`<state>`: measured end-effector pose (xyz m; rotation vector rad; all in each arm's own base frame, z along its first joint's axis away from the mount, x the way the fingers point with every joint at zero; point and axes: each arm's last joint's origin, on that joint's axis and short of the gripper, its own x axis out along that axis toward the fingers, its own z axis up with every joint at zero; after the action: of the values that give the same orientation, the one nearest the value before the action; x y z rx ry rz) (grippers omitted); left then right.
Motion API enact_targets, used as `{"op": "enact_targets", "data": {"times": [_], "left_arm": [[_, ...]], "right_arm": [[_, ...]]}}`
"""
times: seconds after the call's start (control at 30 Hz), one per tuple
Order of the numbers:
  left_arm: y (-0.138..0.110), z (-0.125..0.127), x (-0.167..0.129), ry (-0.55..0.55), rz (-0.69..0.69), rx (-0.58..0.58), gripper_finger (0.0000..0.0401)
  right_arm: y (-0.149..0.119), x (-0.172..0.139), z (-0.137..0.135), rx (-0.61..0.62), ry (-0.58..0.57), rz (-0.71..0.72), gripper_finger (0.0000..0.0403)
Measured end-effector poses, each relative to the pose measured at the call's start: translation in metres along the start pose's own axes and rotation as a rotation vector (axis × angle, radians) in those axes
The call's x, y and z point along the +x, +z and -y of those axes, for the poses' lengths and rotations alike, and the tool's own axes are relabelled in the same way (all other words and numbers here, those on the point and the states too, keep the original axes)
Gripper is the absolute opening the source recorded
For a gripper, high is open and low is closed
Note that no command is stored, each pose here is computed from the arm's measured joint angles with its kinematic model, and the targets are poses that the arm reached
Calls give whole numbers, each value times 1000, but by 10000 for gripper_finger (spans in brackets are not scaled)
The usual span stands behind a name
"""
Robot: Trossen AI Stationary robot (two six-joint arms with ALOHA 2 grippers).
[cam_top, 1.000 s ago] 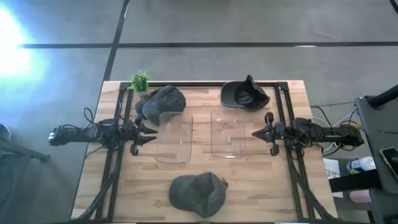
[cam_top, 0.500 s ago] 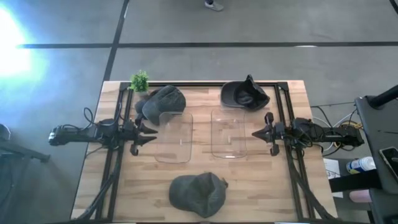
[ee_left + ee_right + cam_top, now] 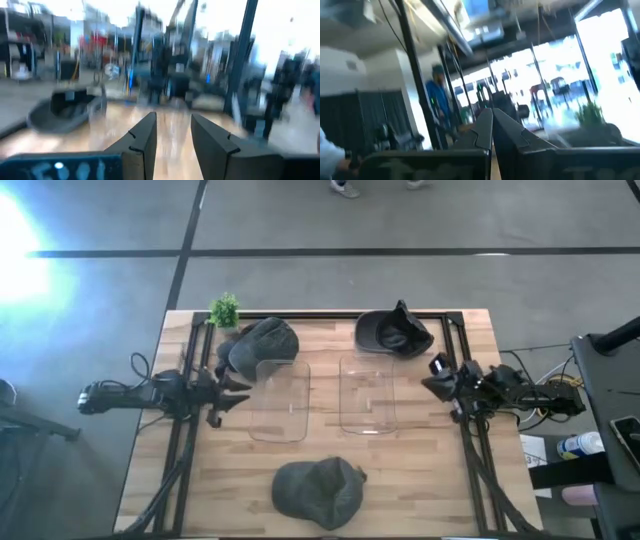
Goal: Pick & Place hat
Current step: Put the right black cap into the right transparent bin
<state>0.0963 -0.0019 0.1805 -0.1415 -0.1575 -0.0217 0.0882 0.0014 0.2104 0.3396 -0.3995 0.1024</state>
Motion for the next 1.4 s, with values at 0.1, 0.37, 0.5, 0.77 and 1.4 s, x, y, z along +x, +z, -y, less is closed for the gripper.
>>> {"op": "enact_targets", "data": {"times": [0.1,0.37,0.5,0.77,1.4], "left_arm": [[14,2,-1,-24,149,-57,115],[47,6,-12,-124,504,-254,115],[54,1,-17,26,642,-439,115],[54,-7,-12,305,680,-526,115],[47,-12,26,510,556,-674,115]], "right_arm": [[5,0,-2,18,19,50,9],[7,0,1,213,-63,110,8],[7,-1,7,557,-221,221,8],[12,-3,10,485,-360,335,8],[12,34,17,453,-806,-4,146]]}}
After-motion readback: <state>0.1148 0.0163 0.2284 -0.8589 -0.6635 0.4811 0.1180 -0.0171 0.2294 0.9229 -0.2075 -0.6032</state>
